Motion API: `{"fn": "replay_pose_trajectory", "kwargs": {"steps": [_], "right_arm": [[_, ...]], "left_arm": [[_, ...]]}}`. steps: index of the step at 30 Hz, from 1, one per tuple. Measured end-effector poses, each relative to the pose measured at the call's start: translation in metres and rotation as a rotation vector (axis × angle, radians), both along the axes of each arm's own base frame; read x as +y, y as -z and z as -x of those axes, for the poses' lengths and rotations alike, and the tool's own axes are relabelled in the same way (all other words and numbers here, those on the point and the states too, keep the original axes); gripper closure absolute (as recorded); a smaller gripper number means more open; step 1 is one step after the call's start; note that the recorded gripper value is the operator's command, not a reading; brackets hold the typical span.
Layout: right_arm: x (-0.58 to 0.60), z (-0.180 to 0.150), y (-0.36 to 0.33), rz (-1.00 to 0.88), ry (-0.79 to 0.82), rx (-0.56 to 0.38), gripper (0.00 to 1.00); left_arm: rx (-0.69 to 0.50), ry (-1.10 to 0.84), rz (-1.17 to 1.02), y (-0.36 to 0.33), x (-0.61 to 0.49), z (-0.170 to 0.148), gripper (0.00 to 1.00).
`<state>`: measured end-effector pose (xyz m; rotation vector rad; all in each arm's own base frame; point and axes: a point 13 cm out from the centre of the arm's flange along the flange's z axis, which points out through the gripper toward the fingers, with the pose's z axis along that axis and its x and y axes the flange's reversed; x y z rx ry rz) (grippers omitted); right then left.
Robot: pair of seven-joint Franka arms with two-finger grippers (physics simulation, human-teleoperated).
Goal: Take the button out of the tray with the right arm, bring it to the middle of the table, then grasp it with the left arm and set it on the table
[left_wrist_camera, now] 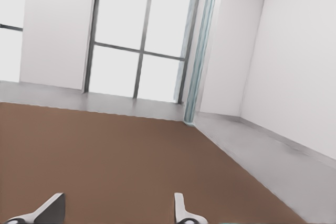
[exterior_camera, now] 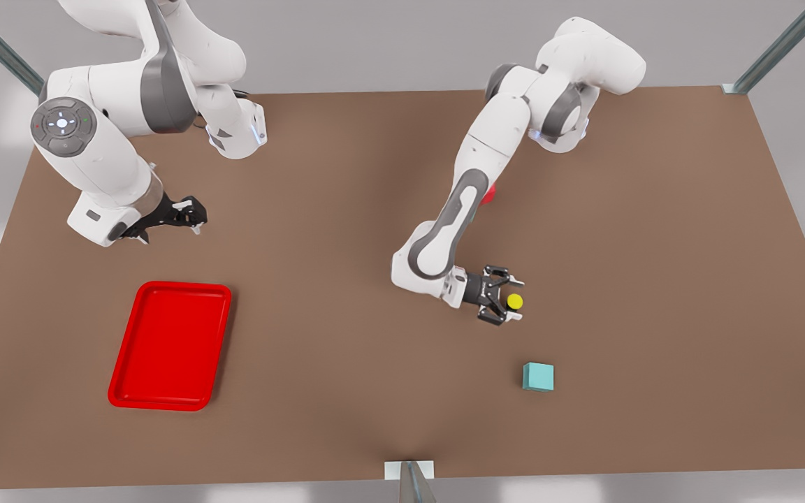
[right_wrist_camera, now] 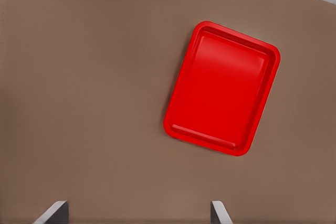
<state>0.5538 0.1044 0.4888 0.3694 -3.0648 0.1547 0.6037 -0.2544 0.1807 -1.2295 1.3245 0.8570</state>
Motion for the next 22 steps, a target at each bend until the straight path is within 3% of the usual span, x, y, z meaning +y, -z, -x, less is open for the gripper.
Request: {"fn": "replay_pose_trajectory", "kwargs": {"steps": [2, 5, 7, 9, 13, 22], "right_arm": [[-0.002, 0.000, 0.000, 0.000, 0.003, 0.000, 0.00], [-0.003, -0.001, 0.000, 0.001, 0.006, 0.000, 0.00], [-0.004, -0.001, 0.000, 0.001, 0.006, -0.001, 0.00], [-0.004, -0.001, -0.001, 0.001, 0.006, -0.002, 0.00], [-0.003, -0.001, -0.001, 0.001, 0.005, -0.002, 0.00], [-0.006, -0.002, -0.003, 0.001, 0.010, -0.007, 0.00]], "left_arm": [[0.107, -0.099, 0.215, -0.066, 0.000, -0.004, 0.00], [0.428, -0.310, 0.736, -0.119, 0.076, -0.003, 0.00], [0.520, -0.189, 1.013, -0.221, 0.094, 0.009, 0.00], [0.601, -0.006, 1.158, -0.303, 0.114, 0.045, 0.00], [0.822, 0.297, 1.210, -0.327, 0.144, 0.101, 0.00], [1.101, 0.768, 1.102, -0.319, 0.185, 0.086, 0.00]]}}
